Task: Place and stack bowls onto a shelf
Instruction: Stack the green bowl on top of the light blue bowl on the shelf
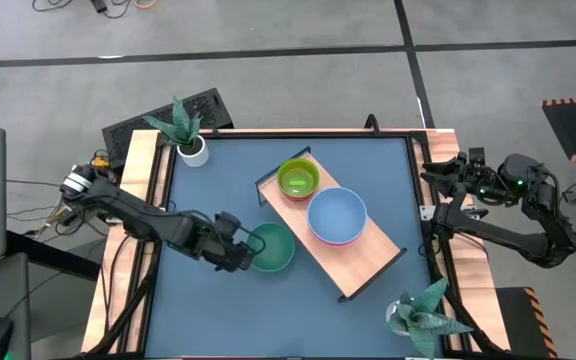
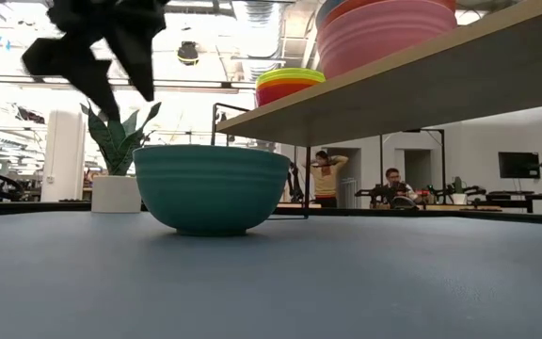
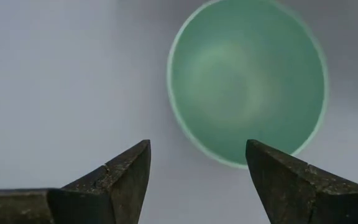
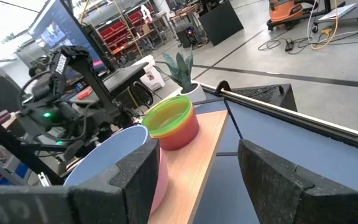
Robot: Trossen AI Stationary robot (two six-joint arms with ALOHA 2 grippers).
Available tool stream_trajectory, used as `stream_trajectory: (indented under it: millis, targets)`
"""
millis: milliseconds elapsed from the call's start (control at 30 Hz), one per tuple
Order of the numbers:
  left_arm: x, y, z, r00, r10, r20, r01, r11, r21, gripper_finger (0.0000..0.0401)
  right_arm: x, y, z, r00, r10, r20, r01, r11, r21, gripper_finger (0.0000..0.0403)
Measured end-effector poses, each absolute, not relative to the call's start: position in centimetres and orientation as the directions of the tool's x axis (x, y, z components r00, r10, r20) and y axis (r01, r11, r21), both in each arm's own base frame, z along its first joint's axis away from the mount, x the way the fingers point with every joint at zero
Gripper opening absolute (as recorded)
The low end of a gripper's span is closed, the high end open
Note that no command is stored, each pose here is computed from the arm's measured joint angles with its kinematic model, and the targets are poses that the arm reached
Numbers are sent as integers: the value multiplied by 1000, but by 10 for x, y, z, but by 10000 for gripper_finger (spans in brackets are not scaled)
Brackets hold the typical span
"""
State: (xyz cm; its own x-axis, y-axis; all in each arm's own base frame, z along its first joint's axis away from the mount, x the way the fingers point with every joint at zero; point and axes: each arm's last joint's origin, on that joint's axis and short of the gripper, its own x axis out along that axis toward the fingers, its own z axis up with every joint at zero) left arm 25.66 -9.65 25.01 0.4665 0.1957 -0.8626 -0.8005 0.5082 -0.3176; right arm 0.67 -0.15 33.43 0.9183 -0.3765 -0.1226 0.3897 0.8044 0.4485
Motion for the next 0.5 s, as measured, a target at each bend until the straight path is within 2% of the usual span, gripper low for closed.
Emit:
stream_trajectory:
  millis: [167,367,500]
  targets:
    - [248,-89,236,467,185,-865,-820,457,-345,247,7,-2,334,918,-377,-122,389,805,448,245]
    - [259,-80,234,499,229,-836,-806,476,-351,247,7,-2,334,918,-377,-122,390,804,448,245]
    - [266,-67,230,480,253,-840,-820,468,-329,247,7,-2,334,918,-377,-122,389,802,453,245]
